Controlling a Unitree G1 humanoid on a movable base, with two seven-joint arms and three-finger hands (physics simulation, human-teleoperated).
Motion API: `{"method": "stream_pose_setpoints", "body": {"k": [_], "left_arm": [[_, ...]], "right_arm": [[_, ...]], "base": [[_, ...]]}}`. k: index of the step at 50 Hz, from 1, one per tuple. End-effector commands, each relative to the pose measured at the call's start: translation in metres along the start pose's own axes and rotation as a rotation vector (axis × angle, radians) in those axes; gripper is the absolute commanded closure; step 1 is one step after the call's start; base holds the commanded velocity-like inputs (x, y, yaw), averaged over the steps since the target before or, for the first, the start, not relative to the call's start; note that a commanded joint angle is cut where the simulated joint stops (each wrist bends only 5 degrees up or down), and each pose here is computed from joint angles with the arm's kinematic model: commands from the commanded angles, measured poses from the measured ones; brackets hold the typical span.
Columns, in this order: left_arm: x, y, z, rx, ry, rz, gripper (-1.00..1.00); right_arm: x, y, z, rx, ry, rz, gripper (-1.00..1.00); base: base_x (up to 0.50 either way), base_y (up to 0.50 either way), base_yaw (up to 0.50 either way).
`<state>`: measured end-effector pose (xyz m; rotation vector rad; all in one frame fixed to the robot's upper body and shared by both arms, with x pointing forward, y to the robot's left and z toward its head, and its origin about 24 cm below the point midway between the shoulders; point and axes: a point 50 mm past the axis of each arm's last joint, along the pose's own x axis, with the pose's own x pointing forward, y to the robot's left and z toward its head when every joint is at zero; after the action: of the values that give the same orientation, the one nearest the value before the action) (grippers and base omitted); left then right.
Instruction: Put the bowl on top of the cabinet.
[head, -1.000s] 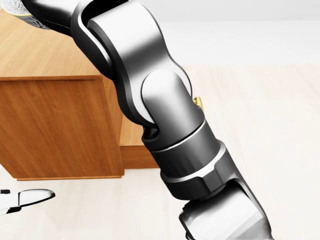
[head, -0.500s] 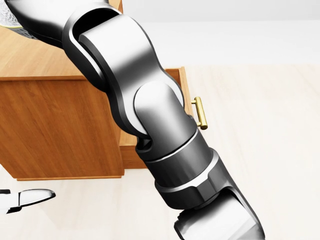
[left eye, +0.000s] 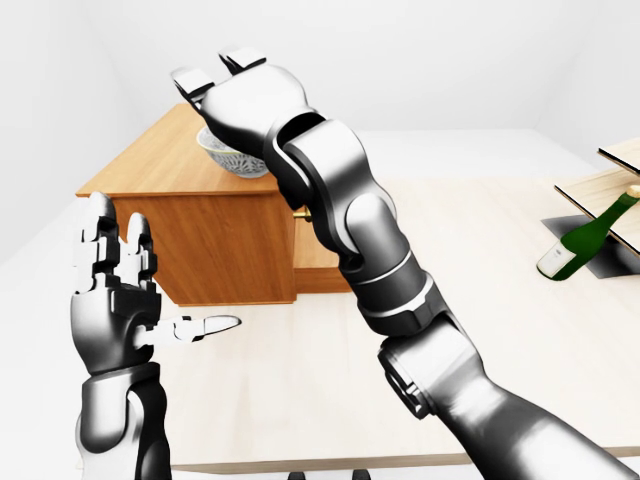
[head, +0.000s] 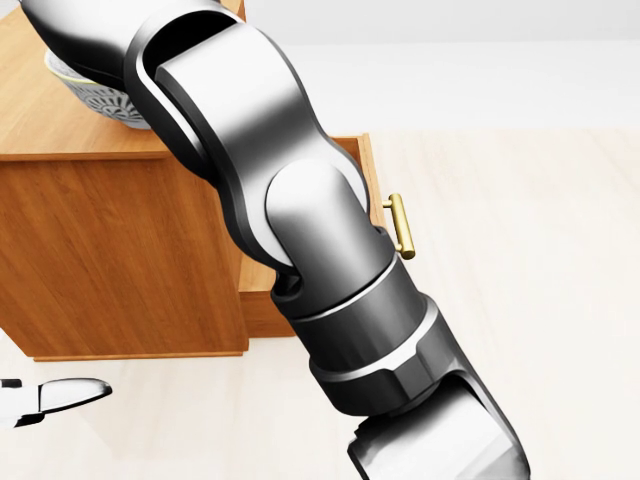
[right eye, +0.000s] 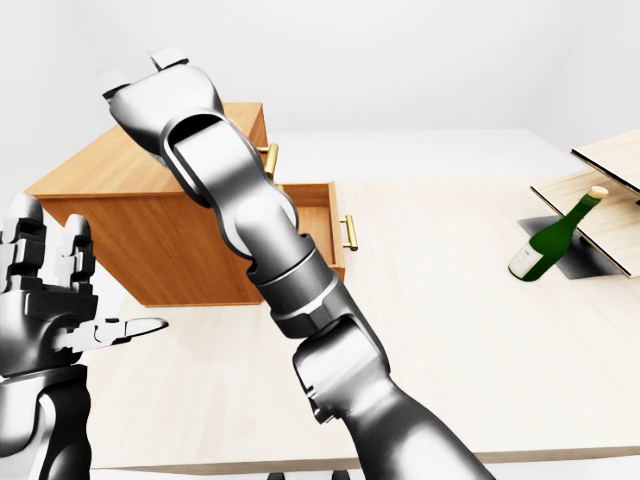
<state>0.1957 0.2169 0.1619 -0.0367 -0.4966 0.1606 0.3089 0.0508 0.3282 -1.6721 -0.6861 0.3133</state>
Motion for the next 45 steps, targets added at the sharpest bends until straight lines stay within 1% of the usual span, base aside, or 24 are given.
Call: {"method": "stream_pose_setpoints", "body": {"k": [1, 16, 21, 22, 23, 25, 26, 27, 28, 29, 31, 33, 36, 42, 43, 45], "left_arm": [[0.000, 0.000, 0.000, 0.000, 0.000, -0.001, -1.00], [0.000, -0.002, -0.002, 0.000, 0.008, -0.007, -1.00], [0.000, -0.002, 0.000, 0.001, 0.001, -0.007, -1.00], [0.000, -0.001, 0.002, 0.000, -0.006, -0.004, -1.00], [0.000, -0.001, 0.001, -0.001, -0.004, -0.003, -1.00], [0.000, -0.002, -0.001, 0.000, 0.004, -0.005, -1.00], [0.000, -0.002, 0.000, -0.001, 0.001, -0.006, -1.00], [0.000, -0.002, 0.000, -0.001, -0.001, -0.007, -1.00], [0.000, -0.002, 0.001, -0.001, -0.003, -0.006, -1.00], [0.000, -0.001, 0.001, -0.001, -0.004, -0.005, -1.00], [-0.001, -0.001, 0.001, -0.002, -0.004, -0.005, -1.00], [-0.001, -0.002, 0.000, -0.002, 0.001, -0.006, -1.00], [-0.001, -0.004, -0.001, -0.003, 0.005, -0.011, -1.00], [-0.002, -0.004, 0.001, -0.003, 0.001, -0.013, -1.00], [-0.001, -0.004, 0.000, -0.003, 0.004, -0.014, -1.00], [-0.001, -0.004, -0.001, -0.003, 0.008, -0.014, -1.00]], "right_arm": [[0.000, -0.002, -0.001, -0.013, 0.006, -0.005, -1.00], [0.001, -0.005, -0.003, -0.015, 0.015, -0.007, -1.00], [0.002, -0.010, -0.008, -0.009, 0.025, -0.012, -1.00], [0.002, -0.018, -0.012, -0.002, 0.037, -0.027, -1.00], [0.003, -0.033, -0.020, 0.004, 0.055, -0.052, -1.00], [0.002, -0.050, -0.028, 0.010, 0.069, -0.078, -1.00], [0.000, -0.071, -0.039, 0.017, 0.098, -0.115, -1.00], [-0.001, -0.081, -0.044, 0.024, 0.108, -0.131, -1.00], [-0.005, -0.094, -0.050, 0.029, 0.122, -0.157, -1.00], [-0.012, -0.113, -0.059, 0.037, 0.146, -0.203, -1.00], [-0.022, -0.129, -0.070, 0.039, 0.172, -0.249, -1.00], [-0.029, -0.139, -0.078, 0.032, 0.194, -0.277, -1.00], [-0.048, -0.151, -0.102, 0.026, 0.260, -0.334, -1.00], [-0.077, -0.148, -0.134, 0.015, 0.351, -0.397, -1.00], [-0.086, -0.140, -0.143, 0.005, 0.387, -0.408, -1.00], [-0.095, -0.130, -0.149, -0.005, 0.410, -0.419, -1.00]], "base": [[0.00, 0.00, 0.00], [0.00, 0.00, 0.00], [0.00, 0.00, 0.00], [0.00, 0.00, 0.00], [0.00, 0.00, 0.00], [0.00, 0.00, 0.00], [0.00, 0.00, 0.00], [0.00, 0.00, 0.00], [0.00, 0.00, 0.00], [0.00, 0.00, 0.00], [0.00, 0.00, 0.00], [0.00, 0.00, 0.00], [0.00, 0.00, 0.00], [0.00, 0.00, 0.00], [0.00, 0.00, 0.00], [0.00, 0.00, 0.00]]}}
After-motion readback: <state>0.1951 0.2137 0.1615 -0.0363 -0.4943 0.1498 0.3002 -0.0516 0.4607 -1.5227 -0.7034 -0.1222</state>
